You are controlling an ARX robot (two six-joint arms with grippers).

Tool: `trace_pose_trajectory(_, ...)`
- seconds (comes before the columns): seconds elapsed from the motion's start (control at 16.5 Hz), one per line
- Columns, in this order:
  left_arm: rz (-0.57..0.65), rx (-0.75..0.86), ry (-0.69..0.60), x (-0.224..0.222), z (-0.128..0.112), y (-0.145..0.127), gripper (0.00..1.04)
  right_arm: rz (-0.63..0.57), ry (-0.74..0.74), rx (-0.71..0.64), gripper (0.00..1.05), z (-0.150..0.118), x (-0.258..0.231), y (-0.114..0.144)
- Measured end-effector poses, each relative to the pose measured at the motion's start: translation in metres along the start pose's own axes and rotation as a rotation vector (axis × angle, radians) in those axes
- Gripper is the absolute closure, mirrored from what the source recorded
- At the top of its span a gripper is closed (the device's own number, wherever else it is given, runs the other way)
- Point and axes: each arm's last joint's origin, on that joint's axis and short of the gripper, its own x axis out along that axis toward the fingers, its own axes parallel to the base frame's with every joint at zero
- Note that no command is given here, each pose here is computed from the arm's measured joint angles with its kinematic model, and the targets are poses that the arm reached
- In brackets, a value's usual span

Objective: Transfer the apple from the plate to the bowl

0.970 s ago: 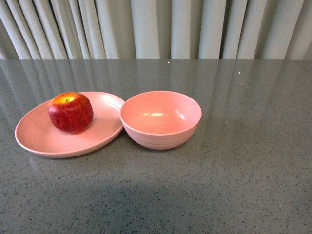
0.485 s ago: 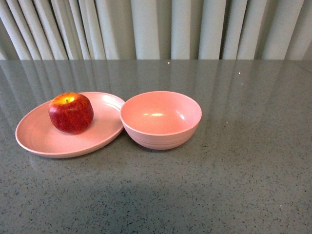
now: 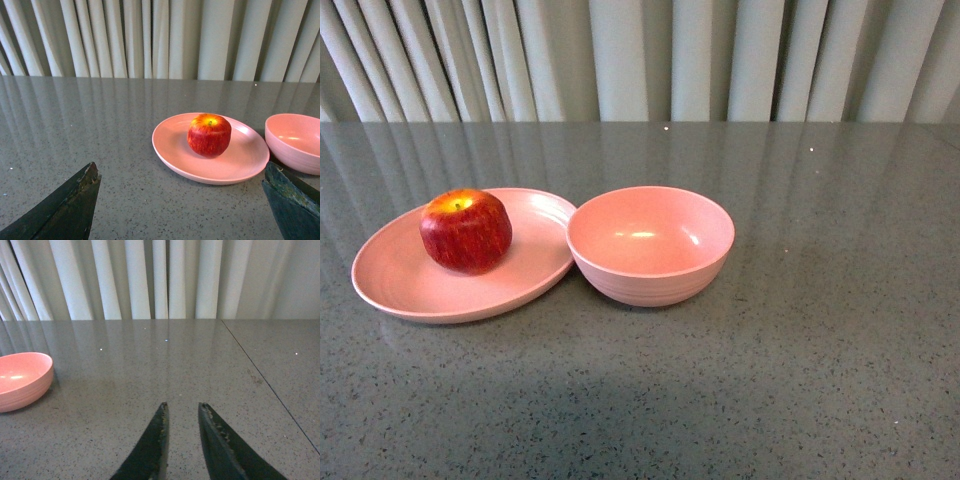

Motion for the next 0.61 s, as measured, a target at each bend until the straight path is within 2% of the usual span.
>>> trace_pose_trajectory(0.42, 0.0, 0.0, 0.0, 0.0, 0.0, 0.0, 0.07, 0.0, 0.0, 0.0, 0.06, 0.0, 0.0, 0.0)
trace_pose_trajectory(0.61, 0.0, 0.0, 0.0, 0.0, 0.0, 0.0, 0.07, 0.0, 0.0, 0.0, 0.06, 0.0, 0.0, 0.0)
